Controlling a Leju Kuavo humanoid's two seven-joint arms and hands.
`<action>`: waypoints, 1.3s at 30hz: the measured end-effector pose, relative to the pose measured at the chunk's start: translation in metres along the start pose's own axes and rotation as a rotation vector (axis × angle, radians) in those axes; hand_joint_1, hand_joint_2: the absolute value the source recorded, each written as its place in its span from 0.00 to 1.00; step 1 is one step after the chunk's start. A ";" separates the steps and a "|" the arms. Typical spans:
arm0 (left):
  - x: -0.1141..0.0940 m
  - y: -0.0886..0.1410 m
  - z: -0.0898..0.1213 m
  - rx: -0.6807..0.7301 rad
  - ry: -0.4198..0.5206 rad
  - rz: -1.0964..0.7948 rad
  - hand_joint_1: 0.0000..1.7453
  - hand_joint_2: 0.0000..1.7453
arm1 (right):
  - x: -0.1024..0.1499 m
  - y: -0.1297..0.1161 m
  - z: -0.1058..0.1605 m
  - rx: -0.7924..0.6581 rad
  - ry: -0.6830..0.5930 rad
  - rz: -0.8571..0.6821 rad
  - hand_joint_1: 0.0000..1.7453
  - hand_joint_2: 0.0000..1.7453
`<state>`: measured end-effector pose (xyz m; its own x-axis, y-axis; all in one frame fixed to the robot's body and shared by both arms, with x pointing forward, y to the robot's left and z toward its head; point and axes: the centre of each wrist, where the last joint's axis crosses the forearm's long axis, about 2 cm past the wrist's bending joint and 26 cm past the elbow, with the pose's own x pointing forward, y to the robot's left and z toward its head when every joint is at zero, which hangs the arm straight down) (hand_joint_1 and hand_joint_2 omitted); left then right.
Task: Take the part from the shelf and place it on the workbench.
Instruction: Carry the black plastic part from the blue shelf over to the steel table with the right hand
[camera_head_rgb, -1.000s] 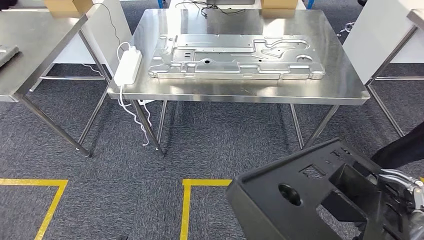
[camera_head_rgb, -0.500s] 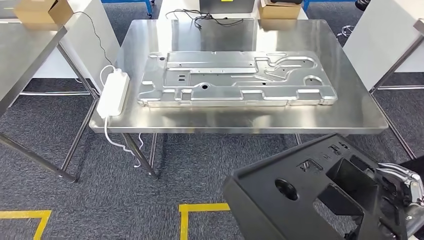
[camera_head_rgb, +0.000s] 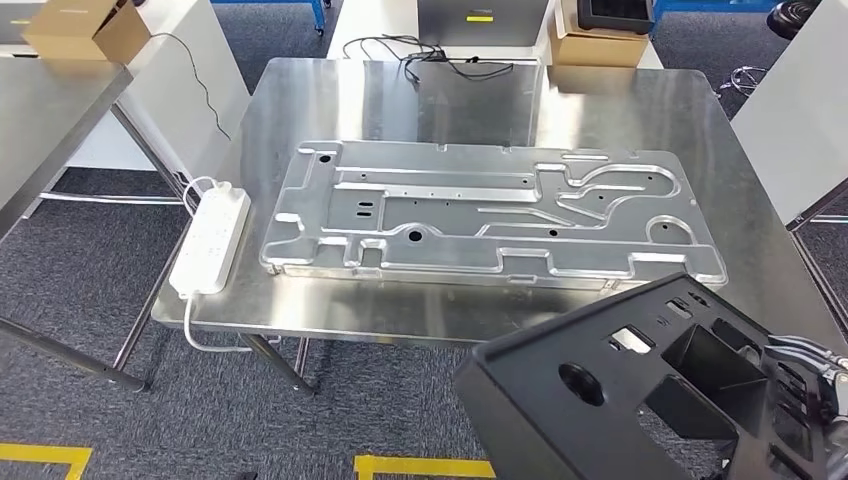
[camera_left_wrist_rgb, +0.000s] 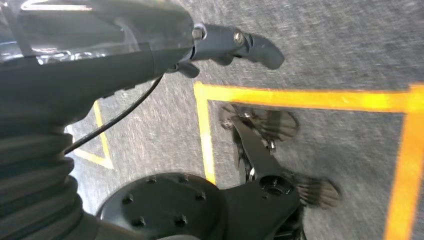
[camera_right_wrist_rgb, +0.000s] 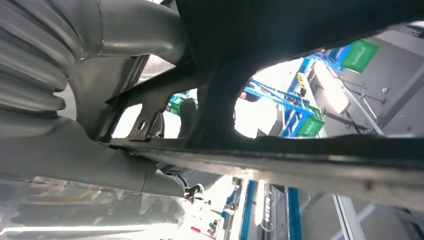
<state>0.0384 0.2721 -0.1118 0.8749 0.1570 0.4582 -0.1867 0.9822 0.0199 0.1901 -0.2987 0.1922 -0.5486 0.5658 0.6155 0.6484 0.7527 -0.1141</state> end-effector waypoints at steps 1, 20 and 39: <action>0.001 0.000 0.000 -0.001 -0.003 0.001 0.00 1.00 | 0.000 0.000 0.000 0.000 -0.001 0.000 0.63 1.00; 0.000 0.001 0.000 0.001 -0.015 0.011 0.00 1.00 | 0.000 0.001 0.000 0.000 -0.002 0.005 0.63 1.00; -0.017 0.000 0.007 -0.018 0.031 -0.003 0.00 1.00 | -0.129 -0.102 -0.006 -0.007 0.448 0.221 0.63 1.00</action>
<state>0.0206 0.2692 -0.1133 0.8889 0.1565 0.4305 -0.1760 0.9844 0.0055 0.1979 -0.4510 0.1289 -0.1177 0.5103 0.8519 0.7278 0.6280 -0.2757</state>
